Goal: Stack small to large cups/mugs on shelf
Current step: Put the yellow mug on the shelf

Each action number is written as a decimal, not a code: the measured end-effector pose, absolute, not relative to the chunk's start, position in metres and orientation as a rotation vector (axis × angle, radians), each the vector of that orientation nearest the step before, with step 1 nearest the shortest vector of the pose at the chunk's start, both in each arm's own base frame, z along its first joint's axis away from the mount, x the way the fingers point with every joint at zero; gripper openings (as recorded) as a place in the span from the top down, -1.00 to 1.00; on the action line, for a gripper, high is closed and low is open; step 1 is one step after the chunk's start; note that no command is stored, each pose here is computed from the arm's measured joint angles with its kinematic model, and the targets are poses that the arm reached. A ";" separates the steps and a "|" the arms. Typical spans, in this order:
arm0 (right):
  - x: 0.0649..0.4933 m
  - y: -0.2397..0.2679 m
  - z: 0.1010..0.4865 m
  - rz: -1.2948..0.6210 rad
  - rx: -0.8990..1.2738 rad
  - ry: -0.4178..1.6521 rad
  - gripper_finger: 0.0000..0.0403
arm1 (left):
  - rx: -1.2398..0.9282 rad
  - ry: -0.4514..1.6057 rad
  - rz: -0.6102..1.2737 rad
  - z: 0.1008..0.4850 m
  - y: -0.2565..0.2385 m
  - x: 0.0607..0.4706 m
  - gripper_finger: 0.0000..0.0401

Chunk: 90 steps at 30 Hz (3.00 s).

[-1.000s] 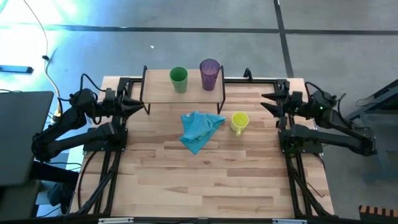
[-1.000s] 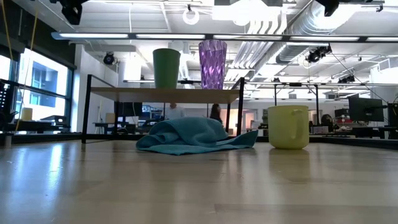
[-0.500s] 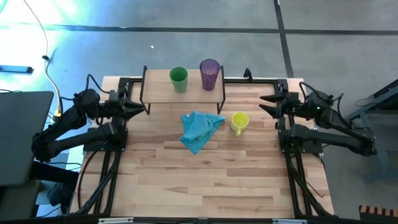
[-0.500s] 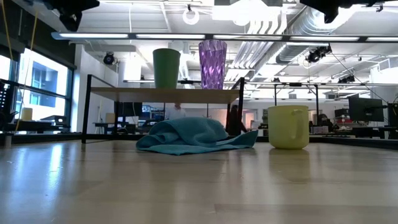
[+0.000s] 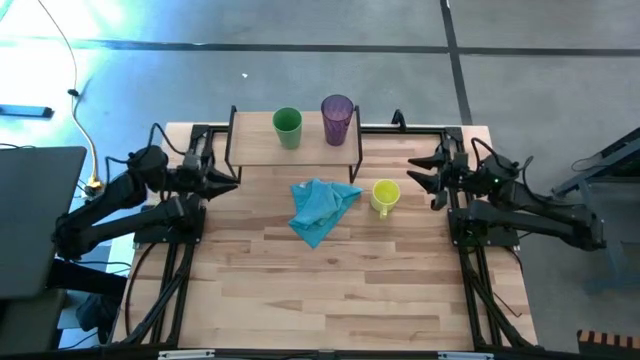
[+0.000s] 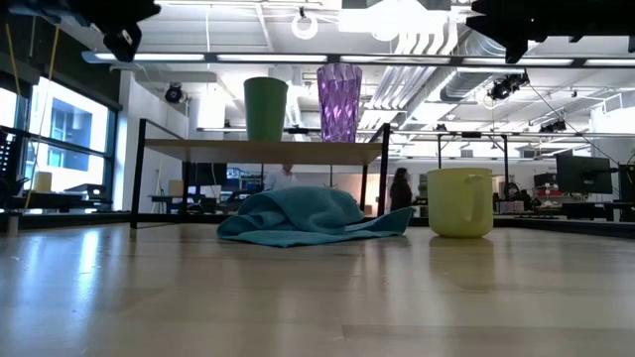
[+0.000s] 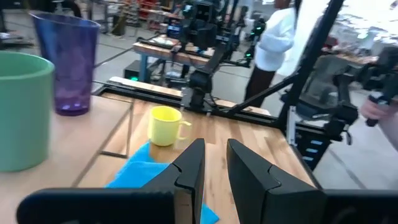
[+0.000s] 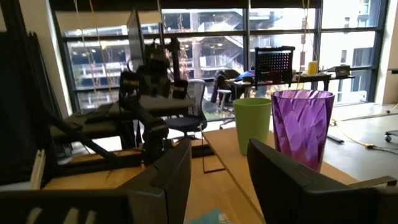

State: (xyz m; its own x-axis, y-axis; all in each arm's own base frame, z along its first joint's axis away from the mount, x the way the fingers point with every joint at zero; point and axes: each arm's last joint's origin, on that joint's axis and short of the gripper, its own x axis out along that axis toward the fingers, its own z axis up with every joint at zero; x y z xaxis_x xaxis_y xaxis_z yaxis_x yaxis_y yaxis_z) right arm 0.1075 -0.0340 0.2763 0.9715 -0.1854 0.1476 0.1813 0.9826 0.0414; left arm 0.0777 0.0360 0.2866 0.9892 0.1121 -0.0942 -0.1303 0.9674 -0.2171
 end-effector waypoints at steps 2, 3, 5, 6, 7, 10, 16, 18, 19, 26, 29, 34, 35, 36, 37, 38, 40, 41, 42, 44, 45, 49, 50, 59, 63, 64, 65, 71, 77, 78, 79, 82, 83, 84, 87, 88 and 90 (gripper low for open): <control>0.108 -0.034 0.275 -0.184 0.039 -0.156 0.26 | -0.239 0.072 0.113 0.277 0.039 0.082 0.71; 0.108 -0.034 0.275 -0.180 0.044 -0.159 0.26 | -0.242 0.070 0.114 0.271 0.040 0.084 0.71; 0.108 -0.034 0.275 -0.169 0.057 -0.162 0.26 | -0.255 0.068 0.114 0.262 0.042 0.088 0.71; 0.108 -0.034 0.275 -0.165 0.063 -0.162 0.26 | -0.256 0.064 0.113 0.258 0.043 0.089 0.71; 0.108 -0.033 0.275 -0.161 0.066 -0.161 0.26 | -0.255 0.057 0.110 0.255 0.044 0.090 0.71; 0.109 -0.031 0.275 -0.141 0.067 -0.157 0.26 | -0.260 0.037 0.092 0.251 0.045 0.092 0.71; 0.115 -0.026 0.270 -0.081 0.067 -0.099 0.26 | -0.283 -0.021 0.069 0.248 0.046 0.094 0.71; 0.118 -0.024 0.268 -0.067 0.071 -0.084 0.26 | -0.291 -0.033 0.060 0.247 0.045 0.095 0.71; 0.120 -0.024 0.267 -0.064 0.072 -0.075 0.26 | -0.294 -0.032 0.050 0.247 0.044 0.096 0.71; 0.133 -0.021 0.259 -0.038 0.095 0.000 0.26 | -0.274 -0.032 0.039 0.247 0.032 0.102 0.71; 0.137 -0.018 0.256 -0.055 0.096 0.024 0.26 | -0.250 -0.033 0.044 0.247 0.024 0.105 0.71; 0.142 -0.007 0.251 -0.085 0.124 0.072 0.26 | -0.203 -0.036 0.084 0.247 0.014 0.108 0.71; 0.142 -0.005 0.249 -0.107 0.138 0.092 0.26 | -0.193 -0.036 0.093 0.247 0.013 0.108 0.71; 0.142 -0.003 0.246 -0.137 0.152 0.116 0.26 | -0.185 -0.037 0.102 0.247 0.011 0.108 0.71; 0.143 0.000 0.243 -0.166 0.165 0.142 0.26 | -0.178 -0.037 0.112 0.247 0.010 0.108 0.71; 0.143 0.002 0.240 -0.198 0.175 0.165 0.26 | -0.169 -0.037 0.119 0.247 0.009 0.108 0.71; 0.143 0.009 0.235 -0.249 0.193 0.202 0.26 | -0.161 -0.037 0.128 0.247 0.008 0.108 0.71; 0.144 0.012 0.232 -0.274 0.198 0.219 0.26 | -0.159 -0.037 0.132 0.247 0.007 0.108 0.71; 0.144 0.015 0.230 -0.295 0.203 0.232 0.26 | -0.154 -0.037 0.137 0.247 0.007 0.108 0.71; 0.145 0.021 0.227 -0.323 0.214 0.238 0.26 | -0.150 -0.037 0.145 0.247 0.007 0.108 0.71; 0.146 0.024 0.226 -0.334 0.222 0.238 0.26 | -0.150 -0.037 0.148 0.247 0.007 0.108 0.71; 0.149 0.036 0.221 -0.409 0.273 0.224 0.26 | -0.141 -0.036 0.151 0.247 0.007 0.108 0.71; 0.150 0.039 0.219 -0.436 0.288 0.218 0.26 | -0.138 -0.036 0.150 0.247 0.007 0.108 0.71; 0.160 0.061 0.196 -0.583 0.445 0.192 0.26 | -0.128 -0.034 0.155 0.247 0.008 0.108 0.71; 0.165 0.067 0.186 -0.618 0.536 0.178 0.26 | -0.128 -0.029 0.155 0.246 0.008 0.108 0.71; 0.166 0.068 0.183 -0.623 0.555 0.180 0.26 | -0.128 -0.026 0.155 0.246 0.008 0.108 0.71; 0.166 0.069 0.181 -0.629 0.569 0.182 0.26 | -0.127 -0.023 0.156 0.245 0.008 0.108 0.71; 0.169 0.076 0.169 -0.632 0.635 0.209 0.26 | -0.127 -0.008 0.156 0.244 0.008 0.108 0.71; 0.170 0.081 0.161 -0.632 0.669 0.229 0.26 | -0.127 0.005 0.157 0.243 0.008 0.108 0.71; 0.171 0.082 0.160 -0.633 0.671 0.232 0.26 | -0.127 0.005 0.157 0.243 0.008 0.108 0.71; 0.171 0.082 0.159 -0.633 0.669 0.239 0.26 | -0.127 0.004 0.157 0.243 0.008 0.108 0.71; 0.172 0.082 0.156 -0.636 0.659 0.259 0.26 | -0.127 0.005 0.157 0.243 0.008 0.108 0.71; 0.172 0.082 0.155 -0.638 0.654 0.266 0.26 | -0.127 0.005 0.157 0.243 0.008 0.108 0.71; 0.172 0.082 0.154 -0.640 0.649 0.271 0.26 | -0.127 0.005 0.157 0.243 0.008 0.108 0.71; 0.172 0.083 0.151 -0.643 0.637 0.284 0.26 | -0.127 0.006 0.157 0.243 0.008 0.108 0.71; 0.172 0.082 0.151 -0.645 0.631 0.289 0.26 | -0.127 0.006 0.157 0.243 0.008 0.108 0.71; 0.172 0.082 0.150 -0.646 0.624 0.302 0.26 | -0.127 0.006 0.157 0.243 0.008 0.108 0.71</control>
